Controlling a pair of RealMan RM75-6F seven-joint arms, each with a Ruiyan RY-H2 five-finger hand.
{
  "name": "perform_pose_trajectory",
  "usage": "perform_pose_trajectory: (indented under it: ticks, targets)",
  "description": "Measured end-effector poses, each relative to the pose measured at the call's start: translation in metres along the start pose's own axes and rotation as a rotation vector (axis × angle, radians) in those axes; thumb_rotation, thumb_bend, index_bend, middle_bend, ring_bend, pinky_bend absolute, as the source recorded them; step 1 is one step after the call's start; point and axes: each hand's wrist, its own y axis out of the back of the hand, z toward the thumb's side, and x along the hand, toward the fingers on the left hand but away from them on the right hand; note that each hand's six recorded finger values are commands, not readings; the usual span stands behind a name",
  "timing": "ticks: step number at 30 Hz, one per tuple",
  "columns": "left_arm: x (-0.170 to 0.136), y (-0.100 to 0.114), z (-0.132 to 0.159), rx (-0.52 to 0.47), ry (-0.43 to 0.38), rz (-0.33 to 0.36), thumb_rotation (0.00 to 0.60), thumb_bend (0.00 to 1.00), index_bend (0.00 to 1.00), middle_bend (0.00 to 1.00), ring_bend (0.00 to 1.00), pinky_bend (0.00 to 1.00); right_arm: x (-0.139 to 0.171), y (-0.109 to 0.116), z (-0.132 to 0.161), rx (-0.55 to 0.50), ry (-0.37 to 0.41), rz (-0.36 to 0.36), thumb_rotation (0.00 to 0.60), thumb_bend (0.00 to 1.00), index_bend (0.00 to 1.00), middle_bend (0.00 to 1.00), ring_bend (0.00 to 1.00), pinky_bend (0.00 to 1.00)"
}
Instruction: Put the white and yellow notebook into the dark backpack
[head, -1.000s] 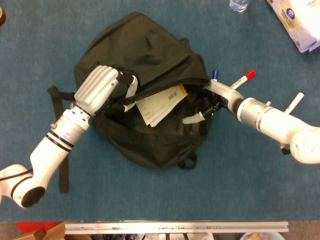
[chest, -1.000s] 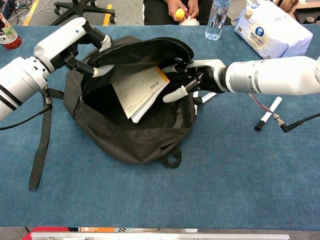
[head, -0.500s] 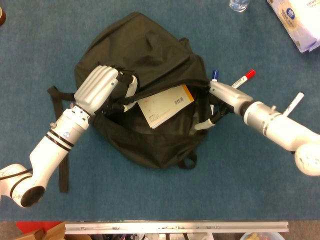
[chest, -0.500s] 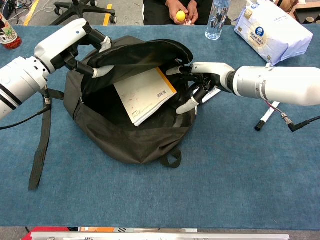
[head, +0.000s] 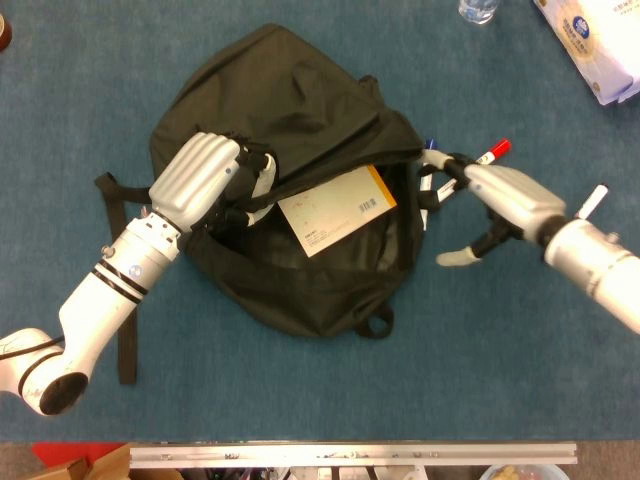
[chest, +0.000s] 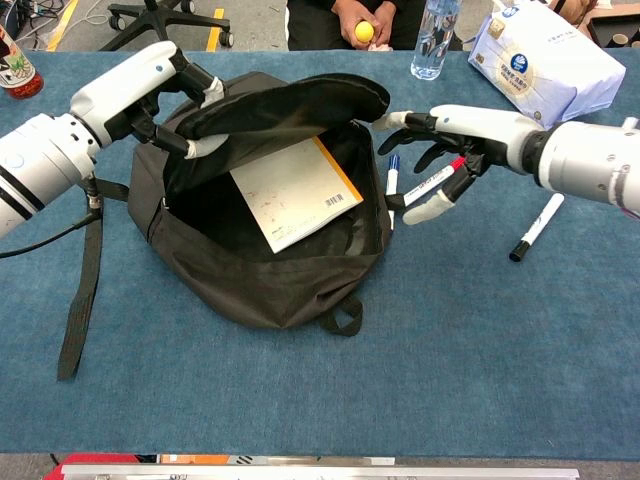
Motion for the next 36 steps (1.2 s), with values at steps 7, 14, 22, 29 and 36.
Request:
perform_pose_trajectory:
  ticks: [7, 14, 22, 29, 36]
  targets:
    - [-0.008, -0.005, -0.003, 0.046, 0.010, -0.090, 0.600, 0.36, 0.41, 0.40, 0.37, 0.37, 0.048, 0.010, -0.015, 0.008, -0.035, -0.033, 0.600, 0.00, 0.00, 0.22, 0.05, 0.21]
    - [-0.024, -0.007, -0.005, 0.155, 0.020, -0.213, 0.600, 0.36, 0.14, 0.21, 0.21, 0.29, 0.083, 0.021, -0.031, -0.011, -0.051, -0.075, 0.600, 0.00, 0.00, 0.23, 0.05, 0.21]
    - [-0.041, 0.008, -0.010, 0.188, 0.052, -0.248, 0.600, 0.36, 0.11, 0.16, 0.17, 0.27, 0.109, 0.035, -0.048, 0.043, -0.076, -0.126, 0.600, 0.00, 0.00, 0.23, 0.05, 0.21]
    - [-0.048, 0.024, -0.012, 0.161, 0.071, -0.203, 0.600, 0.36, 0.11, 0.16, 0.17, 0.27, 0.112, 0.041, -0.057, 0.040, -0.091, -0.142, 0.600, 0.00, 0.00, 0.23, 0.05, 0.21]
    - [-0.053, 0.053, -0.039, 0.157, 0.167, -0.088, 0.600, 0.36, 0.11, 0.16, 0.18, 0.27, 0.114, 0.048, -0.066, 0.145, -0.111, -0.177, 0.600, 0.14, 0.00, 0.23, 0.05, 0.21]
